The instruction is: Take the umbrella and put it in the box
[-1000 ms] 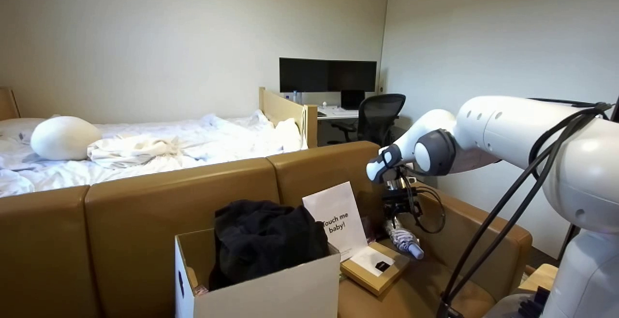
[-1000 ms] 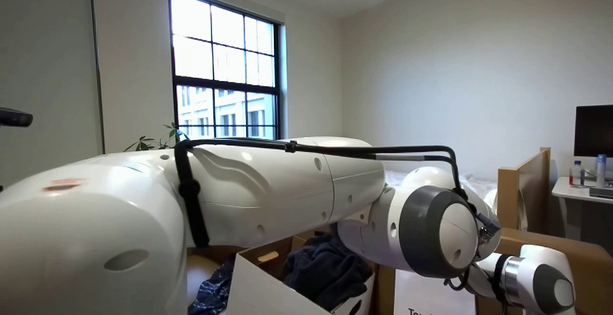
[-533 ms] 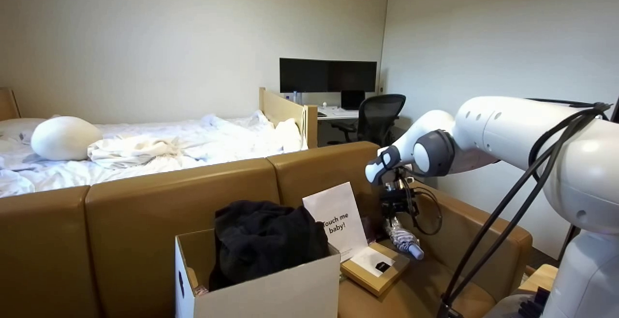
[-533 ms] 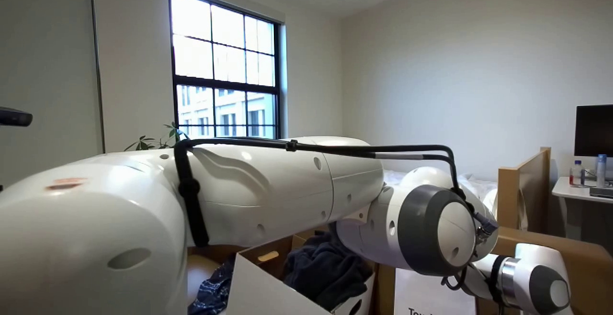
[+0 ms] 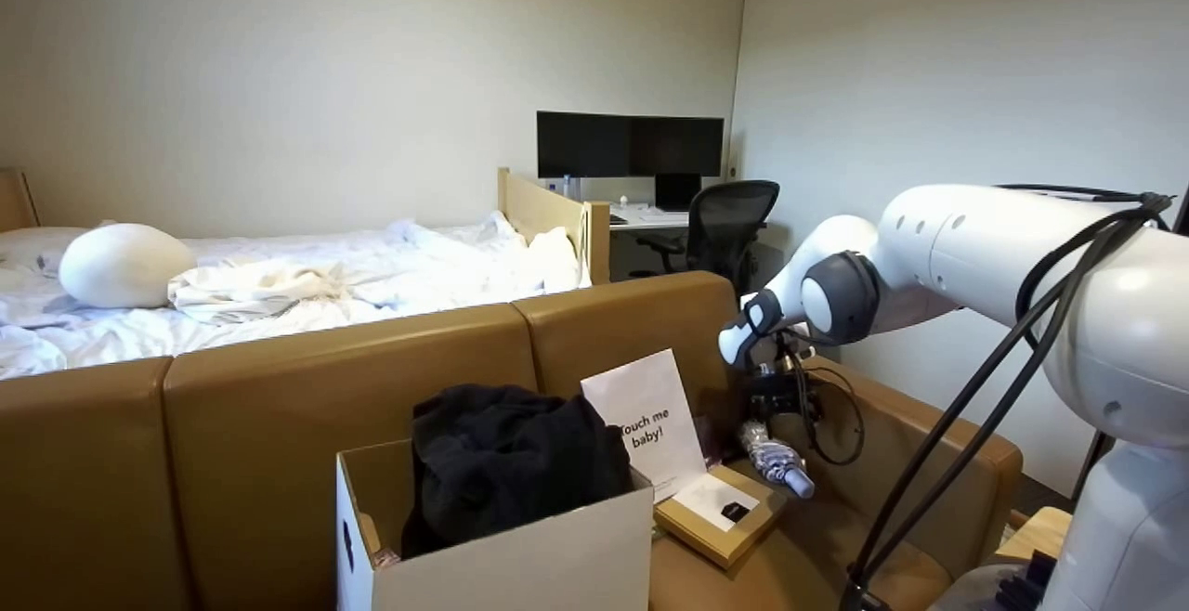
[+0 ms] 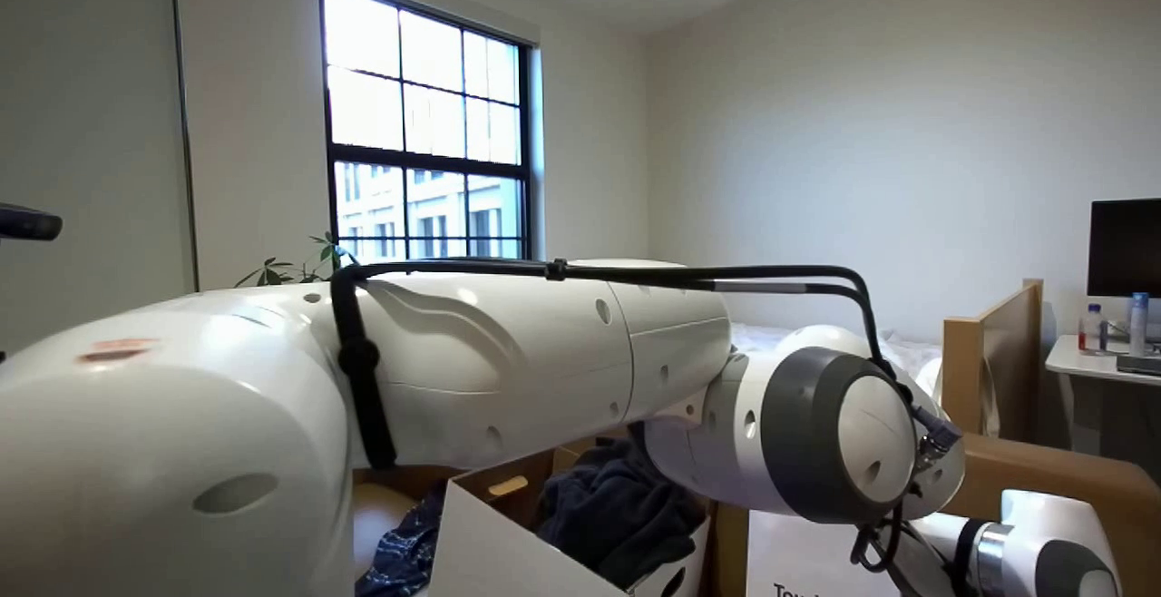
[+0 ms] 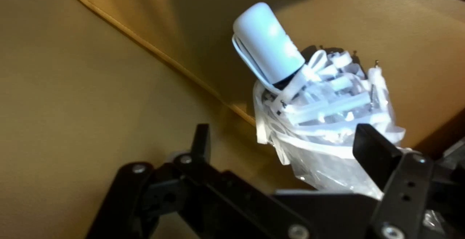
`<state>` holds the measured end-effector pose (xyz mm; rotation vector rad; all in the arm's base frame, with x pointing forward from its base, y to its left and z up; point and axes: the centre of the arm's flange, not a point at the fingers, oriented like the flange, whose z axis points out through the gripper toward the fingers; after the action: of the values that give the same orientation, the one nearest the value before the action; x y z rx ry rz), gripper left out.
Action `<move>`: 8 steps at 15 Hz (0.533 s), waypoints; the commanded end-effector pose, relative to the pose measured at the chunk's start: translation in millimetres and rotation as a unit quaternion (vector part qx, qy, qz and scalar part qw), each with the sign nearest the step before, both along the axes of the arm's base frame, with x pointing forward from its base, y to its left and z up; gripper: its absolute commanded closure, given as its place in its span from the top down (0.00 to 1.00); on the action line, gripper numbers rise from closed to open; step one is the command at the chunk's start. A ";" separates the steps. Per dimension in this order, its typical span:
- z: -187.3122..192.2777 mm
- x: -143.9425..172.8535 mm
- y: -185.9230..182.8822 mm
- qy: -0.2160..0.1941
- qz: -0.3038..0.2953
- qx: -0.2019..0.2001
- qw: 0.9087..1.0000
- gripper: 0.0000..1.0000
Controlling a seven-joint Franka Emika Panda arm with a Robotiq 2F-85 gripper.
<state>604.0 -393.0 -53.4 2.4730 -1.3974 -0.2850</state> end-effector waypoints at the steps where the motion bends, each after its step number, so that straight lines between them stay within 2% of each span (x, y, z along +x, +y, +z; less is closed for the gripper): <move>1: -57.0 39.2 -30.4 0.014 -0.009 0.006 1.000 1.00; 8: -82.5 22.1 -13.6 0.067 -0.005 0.030 0.997 1.00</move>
<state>583.4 -376.5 -82.2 2.4726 -1.3614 -0.4176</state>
